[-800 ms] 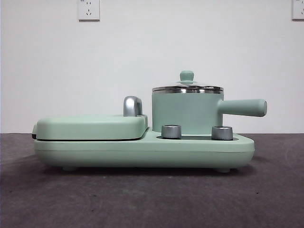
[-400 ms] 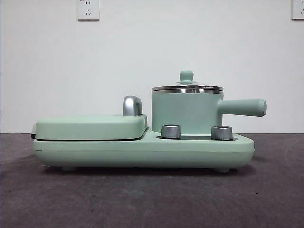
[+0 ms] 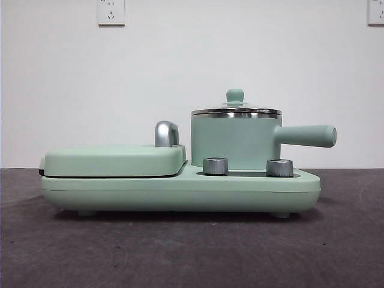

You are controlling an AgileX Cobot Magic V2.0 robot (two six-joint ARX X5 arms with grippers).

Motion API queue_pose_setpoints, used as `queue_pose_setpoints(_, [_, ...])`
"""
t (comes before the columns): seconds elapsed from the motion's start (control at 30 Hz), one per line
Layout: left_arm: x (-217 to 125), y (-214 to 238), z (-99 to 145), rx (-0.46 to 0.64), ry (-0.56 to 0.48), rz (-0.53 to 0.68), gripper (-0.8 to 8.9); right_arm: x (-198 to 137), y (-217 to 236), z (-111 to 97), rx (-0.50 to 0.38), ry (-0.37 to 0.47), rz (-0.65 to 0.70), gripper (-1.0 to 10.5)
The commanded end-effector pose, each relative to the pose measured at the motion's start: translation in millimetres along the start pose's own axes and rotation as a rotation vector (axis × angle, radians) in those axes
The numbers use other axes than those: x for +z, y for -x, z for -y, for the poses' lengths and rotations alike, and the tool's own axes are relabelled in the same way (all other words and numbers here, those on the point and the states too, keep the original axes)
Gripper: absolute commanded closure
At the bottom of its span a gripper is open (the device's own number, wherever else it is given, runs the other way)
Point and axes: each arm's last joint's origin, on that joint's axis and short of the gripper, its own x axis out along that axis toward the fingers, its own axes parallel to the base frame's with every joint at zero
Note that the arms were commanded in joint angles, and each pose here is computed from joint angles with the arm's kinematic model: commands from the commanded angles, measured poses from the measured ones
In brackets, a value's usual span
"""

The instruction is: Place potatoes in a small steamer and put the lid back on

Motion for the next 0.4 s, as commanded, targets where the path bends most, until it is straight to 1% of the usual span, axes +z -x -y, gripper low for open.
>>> queue_pose_setpoints(0.03, [-7.9,-1.3,-0.4,0.006,0.0,-0.03,8.08,2.8,1.6,-1.1,0.008,0.012,0.016,9.3])
queue_pose_setpoints(0.4, [-7.0,-0.5,-0.3,0.005,0.0,-0.019,8.08,2.8,1.6,-1.1,0.008,0.012,0.016,9.3])
